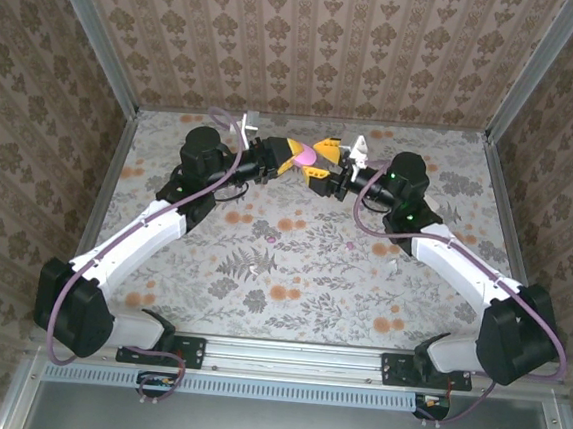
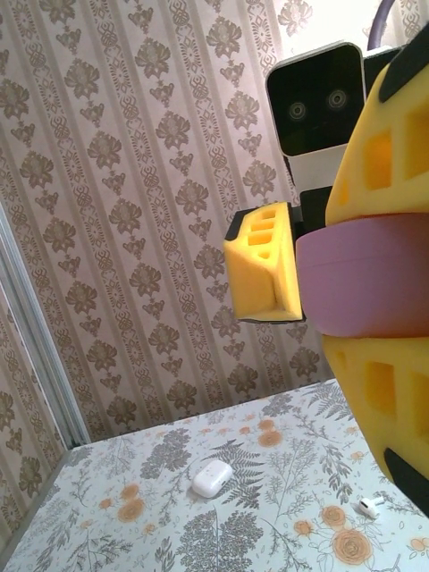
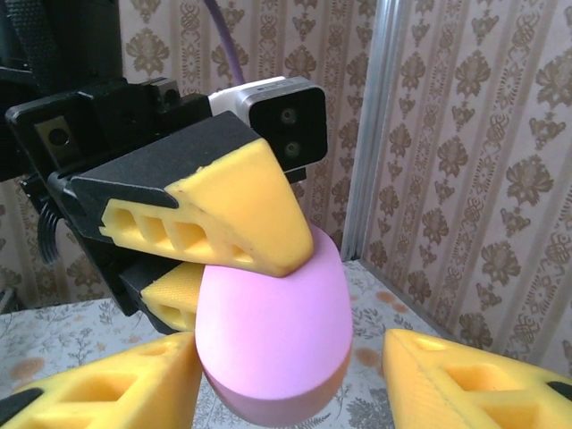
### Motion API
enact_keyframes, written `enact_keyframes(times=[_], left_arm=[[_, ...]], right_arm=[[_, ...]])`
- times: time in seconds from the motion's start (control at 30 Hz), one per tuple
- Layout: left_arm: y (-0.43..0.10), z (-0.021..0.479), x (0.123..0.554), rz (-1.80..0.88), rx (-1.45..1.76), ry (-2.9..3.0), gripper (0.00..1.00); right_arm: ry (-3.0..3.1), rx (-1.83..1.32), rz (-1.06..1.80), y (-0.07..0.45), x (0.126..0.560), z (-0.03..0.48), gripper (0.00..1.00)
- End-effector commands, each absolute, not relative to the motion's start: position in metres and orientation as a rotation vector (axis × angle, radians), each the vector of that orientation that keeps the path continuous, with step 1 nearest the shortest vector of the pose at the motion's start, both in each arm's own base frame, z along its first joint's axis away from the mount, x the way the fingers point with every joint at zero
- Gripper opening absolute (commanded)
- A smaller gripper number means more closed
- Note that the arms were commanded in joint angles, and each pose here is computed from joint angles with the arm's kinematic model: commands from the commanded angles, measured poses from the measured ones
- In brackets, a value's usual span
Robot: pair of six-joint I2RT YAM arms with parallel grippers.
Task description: Insert wireless bluetooth earbuds into charging case
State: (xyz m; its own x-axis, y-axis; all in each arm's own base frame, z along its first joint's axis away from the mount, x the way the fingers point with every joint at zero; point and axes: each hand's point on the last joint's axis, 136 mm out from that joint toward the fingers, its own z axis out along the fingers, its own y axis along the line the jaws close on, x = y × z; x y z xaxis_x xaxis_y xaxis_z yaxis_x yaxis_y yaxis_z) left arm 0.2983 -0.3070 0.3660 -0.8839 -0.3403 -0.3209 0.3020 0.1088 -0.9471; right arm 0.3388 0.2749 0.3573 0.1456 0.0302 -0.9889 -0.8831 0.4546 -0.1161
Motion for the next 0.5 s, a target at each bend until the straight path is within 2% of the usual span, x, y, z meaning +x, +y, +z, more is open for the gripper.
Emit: enact_keyframes(times=[0.0,0.47], left_arm=[[-0.3073,0.3735,0.2965,-1.86,-0.007,1.896,0.14],[-0.3079,0.3744,0.2963,-1.873,-0.001,1.892,0.14]], right_arm=[[1.174,-0.899,0.833,0.2801,0.3332,0.3791,0.51],[1.172,-0.874,0.826,0.279,0.336,0.3825,0.48]])
